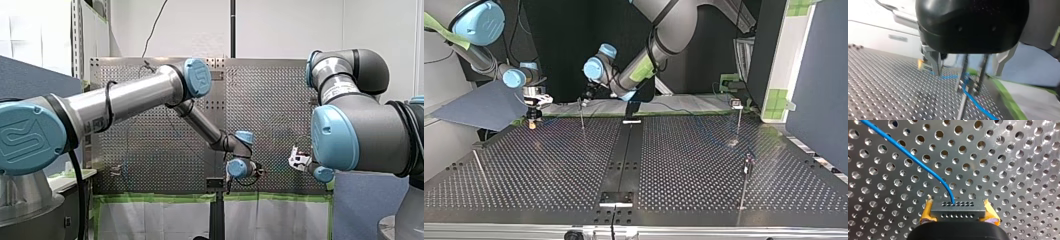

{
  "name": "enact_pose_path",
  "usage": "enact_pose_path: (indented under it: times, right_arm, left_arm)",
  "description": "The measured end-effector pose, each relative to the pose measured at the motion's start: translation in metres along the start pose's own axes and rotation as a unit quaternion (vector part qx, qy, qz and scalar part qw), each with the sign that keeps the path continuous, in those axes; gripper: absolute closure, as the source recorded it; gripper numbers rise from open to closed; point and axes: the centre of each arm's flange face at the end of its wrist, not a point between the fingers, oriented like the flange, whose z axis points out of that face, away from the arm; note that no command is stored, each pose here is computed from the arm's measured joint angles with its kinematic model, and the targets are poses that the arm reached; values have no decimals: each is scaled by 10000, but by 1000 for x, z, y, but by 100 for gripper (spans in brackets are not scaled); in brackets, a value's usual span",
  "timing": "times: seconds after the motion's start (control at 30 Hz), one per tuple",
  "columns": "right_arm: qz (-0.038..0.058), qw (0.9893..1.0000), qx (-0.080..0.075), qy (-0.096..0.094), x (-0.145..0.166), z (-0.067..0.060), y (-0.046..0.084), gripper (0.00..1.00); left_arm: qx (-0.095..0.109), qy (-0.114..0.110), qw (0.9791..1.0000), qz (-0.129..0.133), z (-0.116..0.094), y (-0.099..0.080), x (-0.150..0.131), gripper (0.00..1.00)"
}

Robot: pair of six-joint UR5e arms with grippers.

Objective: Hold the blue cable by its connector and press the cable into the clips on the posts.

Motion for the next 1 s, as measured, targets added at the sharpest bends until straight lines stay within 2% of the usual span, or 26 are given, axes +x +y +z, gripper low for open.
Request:
enact_pose_path:
  times: [0.23, 0.53, 1.0]
  right_arm:
    - [1, 10000, 0, 0, 0, 0, -1, 100]
    - [2, 10000, 12, -4, -1, 0, -3, 100]
    - [4, 10000, 15, -8, -2, 0, -3, 100]
  left_arm:
    - [154, -5, 9999, 11, -12, -11, 9, 0]
    - [194, 95, 9998, 39, -18, -18, 14, 0]
    - [67, 188, 9998, 17, -21, -18, 34, 0]
